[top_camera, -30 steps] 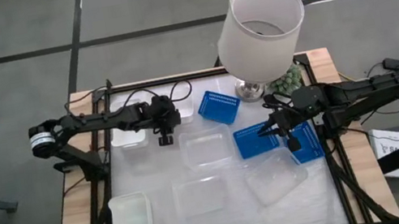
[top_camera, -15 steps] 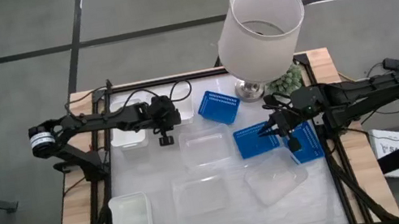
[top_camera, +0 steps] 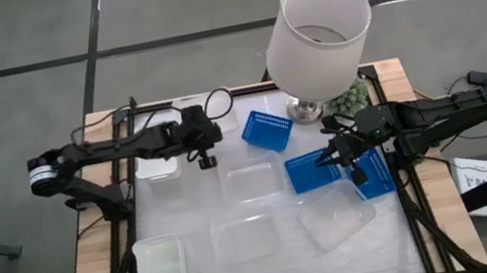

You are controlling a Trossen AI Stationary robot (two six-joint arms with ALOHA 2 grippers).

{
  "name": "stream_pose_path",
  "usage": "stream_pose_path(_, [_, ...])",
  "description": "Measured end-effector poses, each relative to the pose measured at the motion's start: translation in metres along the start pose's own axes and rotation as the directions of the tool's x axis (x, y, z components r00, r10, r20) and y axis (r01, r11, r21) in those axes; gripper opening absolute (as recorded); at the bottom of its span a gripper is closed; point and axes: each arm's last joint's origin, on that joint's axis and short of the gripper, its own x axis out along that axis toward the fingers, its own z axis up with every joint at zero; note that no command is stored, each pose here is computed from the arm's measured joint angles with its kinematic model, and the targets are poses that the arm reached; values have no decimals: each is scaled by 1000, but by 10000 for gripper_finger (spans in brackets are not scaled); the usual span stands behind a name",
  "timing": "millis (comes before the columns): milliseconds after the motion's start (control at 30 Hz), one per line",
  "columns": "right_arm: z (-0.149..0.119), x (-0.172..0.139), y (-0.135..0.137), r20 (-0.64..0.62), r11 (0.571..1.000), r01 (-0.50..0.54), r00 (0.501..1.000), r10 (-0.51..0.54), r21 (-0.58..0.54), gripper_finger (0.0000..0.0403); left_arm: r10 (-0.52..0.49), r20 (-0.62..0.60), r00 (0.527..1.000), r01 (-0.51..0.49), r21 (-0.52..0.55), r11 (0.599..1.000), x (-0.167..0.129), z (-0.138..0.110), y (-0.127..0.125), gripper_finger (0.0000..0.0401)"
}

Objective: Stack baskets by color
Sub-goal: Stack the top right white bin on top of the bottom white bin

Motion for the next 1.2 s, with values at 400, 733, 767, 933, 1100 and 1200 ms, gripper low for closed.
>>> stream_pose_path(400, [0,0,0,-1,999,2,1000,-2,-34,27,15,86,996,14,-330,944,-68,45,-5,0])
stream_pose_path(733, [0,0,0,0,998,2,1000,-2,-63,27,-89,86,992,123,-644,755,-118,75,-44,0])
stream_pose_path(767, [0,0,0,0,998,2,1000,-2,-69,27,-103,84,991,133,-662,738,-121,77,-50,0])
stream_pose_path(933, [0,0,0,3,997,4,1000,-4,-80,27,-158,56,986,145,-759,634,-132,87,-79,0])
stream_pose_path(1100, [0,0,0,4,995,4,1000,-4,-98,27,-256,55,965,193,-809,555,-144,106,-114,0])
stream_pose_path(1200, [0,0,0,3,995,4,1000,-4,-98,27,-291,83,953,226,-836,500,-160,117,-126,0])
